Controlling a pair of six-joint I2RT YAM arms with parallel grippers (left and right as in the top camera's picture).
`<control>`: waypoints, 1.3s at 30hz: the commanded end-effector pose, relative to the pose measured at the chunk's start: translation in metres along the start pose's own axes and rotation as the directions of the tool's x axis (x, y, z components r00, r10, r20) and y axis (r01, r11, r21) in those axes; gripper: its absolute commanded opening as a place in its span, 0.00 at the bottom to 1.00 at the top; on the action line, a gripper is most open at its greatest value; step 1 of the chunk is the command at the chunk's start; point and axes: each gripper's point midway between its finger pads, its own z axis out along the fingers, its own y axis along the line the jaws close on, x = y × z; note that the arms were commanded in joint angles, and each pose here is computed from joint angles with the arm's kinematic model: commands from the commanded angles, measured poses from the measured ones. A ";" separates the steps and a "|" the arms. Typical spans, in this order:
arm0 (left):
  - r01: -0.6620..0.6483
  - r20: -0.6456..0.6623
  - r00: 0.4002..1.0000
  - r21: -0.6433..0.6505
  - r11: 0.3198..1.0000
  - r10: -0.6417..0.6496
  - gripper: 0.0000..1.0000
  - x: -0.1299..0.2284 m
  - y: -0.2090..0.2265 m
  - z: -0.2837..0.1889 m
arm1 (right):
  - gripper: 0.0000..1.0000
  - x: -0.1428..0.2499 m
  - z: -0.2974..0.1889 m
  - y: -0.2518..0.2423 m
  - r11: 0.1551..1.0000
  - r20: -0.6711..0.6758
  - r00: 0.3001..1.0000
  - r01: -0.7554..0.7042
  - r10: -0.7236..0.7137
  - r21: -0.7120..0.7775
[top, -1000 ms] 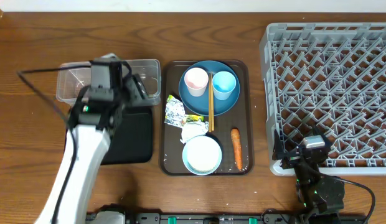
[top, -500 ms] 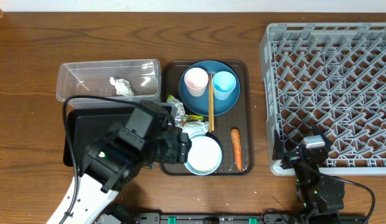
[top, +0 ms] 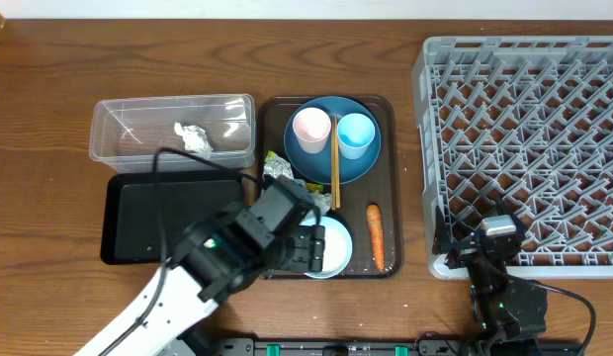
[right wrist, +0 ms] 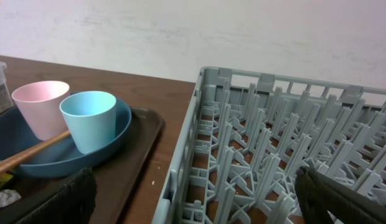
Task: Sort waste into correct bins and load items into the dishwasher rack
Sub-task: 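Reach the left gripper back to the foil wrapper and tissue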
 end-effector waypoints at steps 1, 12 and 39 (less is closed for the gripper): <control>0.019 -0.016 1.000 -0.056 0.998 -0.019 0.81 0.000 0.005 0.016 | 0.99 0.001 0.000 0.001 1.000 -0.002 1.000 -0.009 0.009 -0.005; 0.008 0.057 0.998 -0.145 0.989 0.000 0.81 -0.036 0.006 0.060 | 0.99 0.001 0.000 0.001 1.000 -0.002 1.000 -0.009 0.009 -0.005; 0.048 -0.058 0.996 -0.286 0.957 -0.067 0.61 -0.070 0.098 0.113 | 0.99 0.001 0.000 0.001 1.000 -0.002 1.000 -0.009 0.009 -0.005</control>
